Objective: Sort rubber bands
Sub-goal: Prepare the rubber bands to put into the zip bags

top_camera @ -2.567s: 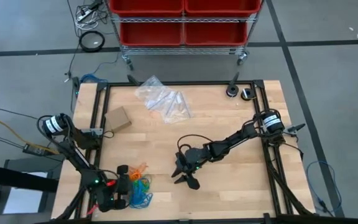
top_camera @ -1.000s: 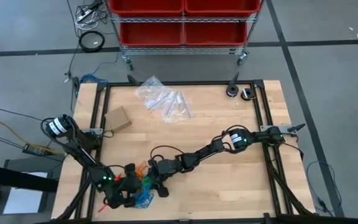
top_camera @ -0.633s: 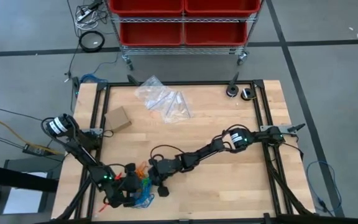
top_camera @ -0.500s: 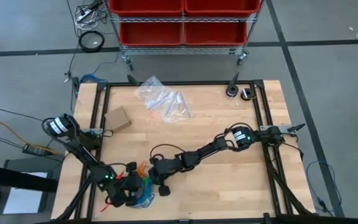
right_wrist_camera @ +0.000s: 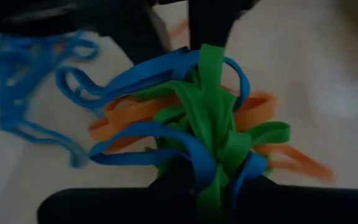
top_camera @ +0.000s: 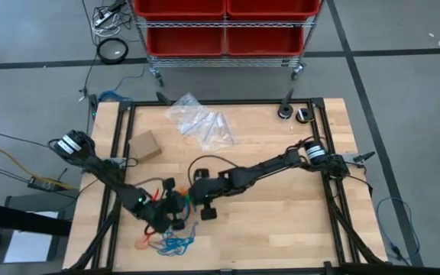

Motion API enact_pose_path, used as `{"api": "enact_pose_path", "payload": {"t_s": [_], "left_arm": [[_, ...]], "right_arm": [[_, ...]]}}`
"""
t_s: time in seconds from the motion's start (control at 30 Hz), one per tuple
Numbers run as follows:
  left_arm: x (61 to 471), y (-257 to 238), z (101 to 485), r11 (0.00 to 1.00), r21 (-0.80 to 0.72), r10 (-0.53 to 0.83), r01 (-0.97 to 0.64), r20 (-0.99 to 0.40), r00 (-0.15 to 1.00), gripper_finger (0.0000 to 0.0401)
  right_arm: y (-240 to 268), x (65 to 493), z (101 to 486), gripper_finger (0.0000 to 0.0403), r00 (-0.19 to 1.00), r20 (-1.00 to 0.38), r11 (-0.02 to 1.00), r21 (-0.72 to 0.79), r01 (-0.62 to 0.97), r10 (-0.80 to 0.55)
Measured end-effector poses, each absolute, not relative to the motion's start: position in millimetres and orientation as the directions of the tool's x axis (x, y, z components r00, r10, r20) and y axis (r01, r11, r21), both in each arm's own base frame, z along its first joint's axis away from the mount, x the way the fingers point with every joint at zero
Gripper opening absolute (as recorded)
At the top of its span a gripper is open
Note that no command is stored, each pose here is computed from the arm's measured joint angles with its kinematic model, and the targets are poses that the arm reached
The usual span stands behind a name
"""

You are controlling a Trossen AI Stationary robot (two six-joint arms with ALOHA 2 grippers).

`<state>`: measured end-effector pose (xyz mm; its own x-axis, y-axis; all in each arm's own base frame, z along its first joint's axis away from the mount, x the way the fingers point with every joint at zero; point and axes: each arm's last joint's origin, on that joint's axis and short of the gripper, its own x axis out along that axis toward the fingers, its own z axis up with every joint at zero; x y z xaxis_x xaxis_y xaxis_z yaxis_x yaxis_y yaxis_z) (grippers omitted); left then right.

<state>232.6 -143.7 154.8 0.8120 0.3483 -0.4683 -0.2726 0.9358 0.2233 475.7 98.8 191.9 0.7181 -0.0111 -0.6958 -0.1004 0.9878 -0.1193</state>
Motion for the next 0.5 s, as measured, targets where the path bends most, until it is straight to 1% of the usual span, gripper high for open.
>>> {"api": "enact_pose_path", "payload": {"t_s": [0.1,0.17,0.3,0.43,0.5], "left_arm": [[243,-122,165,0.909,0.285,0.407,-0.305,-0.447,0.797,0.0017],[253,-106,170,0.902,0.294,0.422,-0.317,-0.437,0.794,0.0017],[272,-72,173,0.907,0.316,0.401,-0.277,-0.452,0.797,0.0017],[289,-39,171,0.926,0.239,0.373,-0.294,-0.438,0.818,0.0017],[295,-26,170,0.94,0.191,0.338,-0.282,-0.432,0.836,0.0017]], "right_arm": [[90,465,205,0.0005,0.718,-0.683,0.983,-0.18,0.016,-0.137],[82,455,210,0.0004,0.701,-0.684,0.977,-0.196,0.09,-0.201],[59,438,210,0.0004,0.664,-0.71,0.969,-0.121,0.216,-0.236],[44,415,206,0.0004,0.653,-0.685,0.932,-0.112,0.344,-0.323],[37,404,202,0.0004,0.666,-0.672,0.925,-0.076,0.373,-0.324]]}}
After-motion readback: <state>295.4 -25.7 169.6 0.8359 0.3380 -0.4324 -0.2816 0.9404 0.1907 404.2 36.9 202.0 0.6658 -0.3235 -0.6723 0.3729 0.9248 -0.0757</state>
